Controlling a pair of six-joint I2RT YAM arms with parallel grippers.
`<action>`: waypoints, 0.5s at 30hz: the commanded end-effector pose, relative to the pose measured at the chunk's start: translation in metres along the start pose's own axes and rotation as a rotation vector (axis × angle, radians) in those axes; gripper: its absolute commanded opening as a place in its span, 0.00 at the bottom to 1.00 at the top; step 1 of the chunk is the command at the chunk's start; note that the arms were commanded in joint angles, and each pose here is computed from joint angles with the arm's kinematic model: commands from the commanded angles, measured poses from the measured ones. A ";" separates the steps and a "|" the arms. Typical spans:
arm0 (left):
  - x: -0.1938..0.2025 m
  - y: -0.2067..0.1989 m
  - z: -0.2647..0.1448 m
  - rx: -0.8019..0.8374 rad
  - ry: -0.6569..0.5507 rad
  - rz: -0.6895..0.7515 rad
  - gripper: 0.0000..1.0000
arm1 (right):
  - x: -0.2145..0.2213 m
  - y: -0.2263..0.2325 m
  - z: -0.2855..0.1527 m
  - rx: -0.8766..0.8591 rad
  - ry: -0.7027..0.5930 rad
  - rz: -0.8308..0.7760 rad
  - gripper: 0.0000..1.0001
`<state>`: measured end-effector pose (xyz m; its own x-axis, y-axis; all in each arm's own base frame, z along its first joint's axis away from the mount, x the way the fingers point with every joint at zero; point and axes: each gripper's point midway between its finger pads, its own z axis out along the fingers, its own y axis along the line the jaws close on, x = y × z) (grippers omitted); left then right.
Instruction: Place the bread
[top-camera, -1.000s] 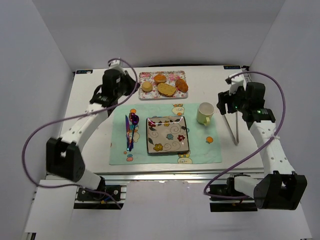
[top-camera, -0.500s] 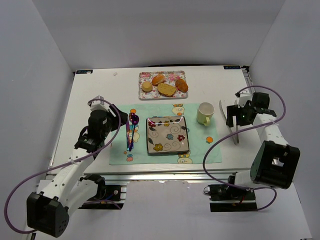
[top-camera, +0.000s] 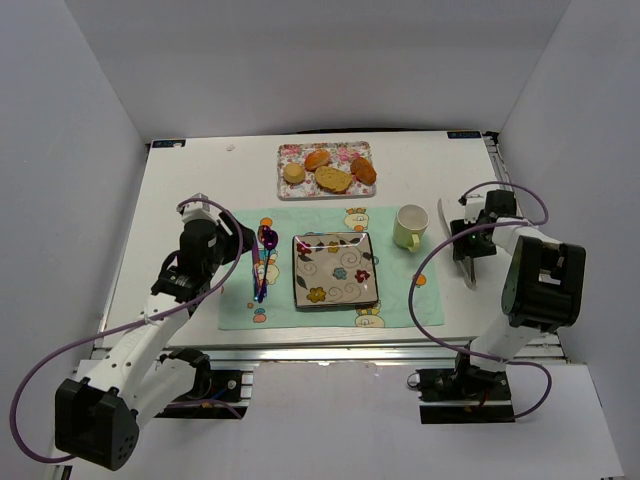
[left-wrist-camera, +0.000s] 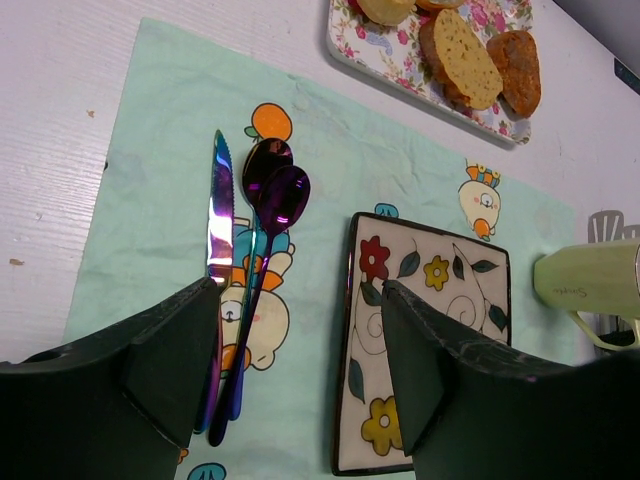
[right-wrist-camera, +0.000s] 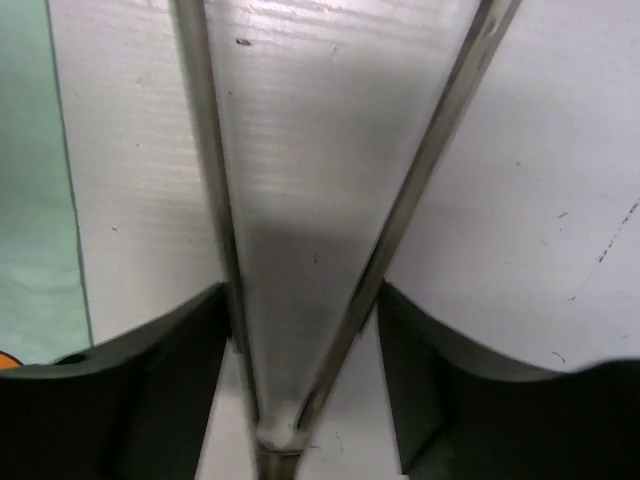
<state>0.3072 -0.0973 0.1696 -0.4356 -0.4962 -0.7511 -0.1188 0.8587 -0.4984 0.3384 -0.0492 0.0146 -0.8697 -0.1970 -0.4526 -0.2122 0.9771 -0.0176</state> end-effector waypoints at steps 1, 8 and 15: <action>-0.018 -0.007 -0.003 0.004 -0.046 -0.007 0.75 | 0.000 -0.005 0.011 0.025 0.008 0.013 0.57; -0.017 -0.007 -0.001 0.003 -0.035 0.001 0.75 | -0.022 -0.003 0.007 -0.004 -0.063 -0.012 0.21; -0.024 -0.014 0.001 0.017 -0.044 0.011 0.76 | -0.132 0.026 -0.063 -0.072 -0.312 -0.251 0.31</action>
<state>0.3114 -0.0974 0.1702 -0.4403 -0.4891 -0.7529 -0.1248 0.8638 -0.4881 0.3726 -0.0350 0.0456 -0.8081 -0.2583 -0.5294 -0.2976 0.9546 -0.0115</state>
